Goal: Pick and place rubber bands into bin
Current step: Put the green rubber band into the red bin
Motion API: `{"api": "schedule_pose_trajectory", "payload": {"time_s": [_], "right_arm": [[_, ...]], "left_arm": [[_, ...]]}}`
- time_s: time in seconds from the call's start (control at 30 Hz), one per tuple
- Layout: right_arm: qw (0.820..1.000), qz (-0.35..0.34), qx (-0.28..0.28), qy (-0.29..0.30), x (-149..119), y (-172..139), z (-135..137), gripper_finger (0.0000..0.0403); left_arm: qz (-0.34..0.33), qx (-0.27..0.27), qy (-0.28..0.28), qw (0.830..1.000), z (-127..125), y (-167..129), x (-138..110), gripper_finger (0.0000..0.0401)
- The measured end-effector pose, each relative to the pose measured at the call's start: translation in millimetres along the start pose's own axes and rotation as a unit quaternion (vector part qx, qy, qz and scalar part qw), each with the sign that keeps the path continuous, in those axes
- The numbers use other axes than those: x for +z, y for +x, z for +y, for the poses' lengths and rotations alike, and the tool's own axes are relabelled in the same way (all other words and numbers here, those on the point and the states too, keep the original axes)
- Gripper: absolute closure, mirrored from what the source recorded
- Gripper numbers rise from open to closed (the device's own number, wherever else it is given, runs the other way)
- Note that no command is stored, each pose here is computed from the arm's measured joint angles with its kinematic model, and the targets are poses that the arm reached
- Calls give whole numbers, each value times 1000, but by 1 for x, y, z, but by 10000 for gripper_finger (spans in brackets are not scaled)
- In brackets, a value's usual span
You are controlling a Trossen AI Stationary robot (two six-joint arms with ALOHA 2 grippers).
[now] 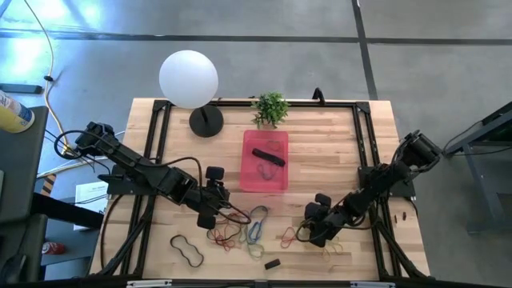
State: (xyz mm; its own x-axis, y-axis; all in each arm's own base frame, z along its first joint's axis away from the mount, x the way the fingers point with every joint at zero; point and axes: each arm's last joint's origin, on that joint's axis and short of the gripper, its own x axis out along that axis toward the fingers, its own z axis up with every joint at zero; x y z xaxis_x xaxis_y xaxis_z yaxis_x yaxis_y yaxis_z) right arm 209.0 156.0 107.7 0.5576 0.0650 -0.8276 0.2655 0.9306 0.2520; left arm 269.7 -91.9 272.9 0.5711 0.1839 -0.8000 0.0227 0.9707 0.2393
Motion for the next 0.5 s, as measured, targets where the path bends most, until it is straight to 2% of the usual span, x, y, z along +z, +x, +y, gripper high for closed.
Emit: {"api": "schedule_pose_trajectory", "payload": {"time_s": [0.23,0.37,0.5], "right_arm": [[1000,10,-10,-1,-2,0,-2,343],[1000,15,-19,17,-3,0,-4,392],[999,12,-21,37,-3,0,-4,393]], "left_arm": [[0,0,0,1000,0,0,0,251],[0,0,0,1000,0,0,0,251],[0,0,0,1000,0,0,0,251]]}}
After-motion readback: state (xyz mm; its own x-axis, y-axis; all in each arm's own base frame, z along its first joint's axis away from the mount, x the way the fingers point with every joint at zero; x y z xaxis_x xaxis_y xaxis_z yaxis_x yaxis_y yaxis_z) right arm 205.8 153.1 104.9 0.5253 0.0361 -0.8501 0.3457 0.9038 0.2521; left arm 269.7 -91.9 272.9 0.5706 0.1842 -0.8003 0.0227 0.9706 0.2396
